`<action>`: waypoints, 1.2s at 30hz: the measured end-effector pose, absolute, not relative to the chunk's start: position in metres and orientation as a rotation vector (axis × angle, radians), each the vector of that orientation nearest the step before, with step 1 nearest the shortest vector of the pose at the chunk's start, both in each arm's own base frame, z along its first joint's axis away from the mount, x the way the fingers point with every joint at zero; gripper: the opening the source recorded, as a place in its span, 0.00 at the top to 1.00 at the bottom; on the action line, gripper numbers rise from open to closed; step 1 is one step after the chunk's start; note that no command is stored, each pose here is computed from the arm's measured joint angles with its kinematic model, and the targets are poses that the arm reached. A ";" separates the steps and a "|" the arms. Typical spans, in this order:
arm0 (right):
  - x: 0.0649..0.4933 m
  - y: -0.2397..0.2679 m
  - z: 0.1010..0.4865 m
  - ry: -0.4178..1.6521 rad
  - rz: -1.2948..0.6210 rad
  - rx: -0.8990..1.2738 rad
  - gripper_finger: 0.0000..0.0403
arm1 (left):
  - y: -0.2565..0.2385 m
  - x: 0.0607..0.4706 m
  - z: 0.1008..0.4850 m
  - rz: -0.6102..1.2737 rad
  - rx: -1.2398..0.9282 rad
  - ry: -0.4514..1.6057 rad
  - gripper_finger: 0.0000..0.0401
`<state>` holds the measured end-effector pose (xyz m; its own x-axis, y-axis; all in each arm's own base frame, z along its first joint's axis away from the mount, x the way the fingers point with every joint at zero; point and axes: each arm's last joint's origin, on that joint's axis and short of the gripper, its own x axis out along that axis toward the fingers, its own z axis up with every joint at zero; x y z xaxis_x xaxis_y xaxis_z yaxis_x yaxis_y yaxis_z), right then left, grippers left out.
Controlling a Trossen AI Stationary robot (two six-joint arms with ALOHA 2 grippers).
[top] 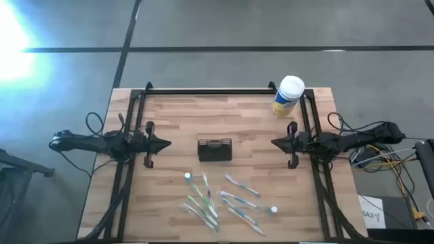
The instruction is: Pick & Place toothbrushing station
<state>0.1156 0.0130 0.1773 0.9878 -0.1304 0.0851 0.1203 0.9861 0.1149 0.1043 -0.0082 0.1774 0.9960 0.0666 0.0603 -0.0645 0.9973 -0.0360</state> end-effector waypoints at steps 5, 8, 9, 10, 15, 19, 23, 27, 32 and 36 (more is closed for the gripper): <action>0.116 0.012 0.177 -0.089 -0.154 0.102 0.98 | -0.008 0.104 0.177 0.065 -0.035 -0.061 0.96; 0.116 0.012 0.177 -0.088 -0.155 0.097 0.98 | -0.008 0.104 0.177 0.066 -0.030 -0.061 0.96; 0.116 0.012 0.177 -0.089 -0.155 0.094 0.98 | -0.008 0.104 0.177 0.068 -0.027 -0.061 0.96; 0.116 0.012 0.177 -0.088 -0.155 0.091 0.98 | -0.008 0.104 0.177 0.080 -0.021 -0.060 0.96; 0.116 0.012 0.177 -0.088 -0.158 0.082 0.98 | -0.005 0.104 0.179 0.177 -0.041 -0.061 0.99; 0.116 0.012 0.177 -0.087 -0.159 0.064 0.98 | -0.004 0.101 0.212 0.188 -0.048 -0.101 0.99; 0.116 0.012 0.177 -0.085 -0.160 0.034 0.98 | -0.003 0.100 0.251 0.257 -0.070 -0.052 0.99; 0.116 0.012 0.177 -0.086 -0.161 0.009 0.98 | -0.007 0.113 0.289 0.276 -0.091 0.089 1.00; 0.116 0.012 0.177 -0.084 -0.161 -0.006 0.98 | -0.021 0.146 0.331 0.344 -0.009 0.291 1.00; 0.116 0.012 0.177 -0.081 -0.156 -0.006 0.98 | -0.027 0.168 0.350 0.464 -0.067 0.497 0.98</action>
<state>0.1156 0.0124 0.1770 0.9846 -0.1549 0.0814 0.1553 0.9879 0.0006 0.1685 -0.0269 0.3503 0.7775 0.4131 -0.4742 -0.4450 0.8942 0.0493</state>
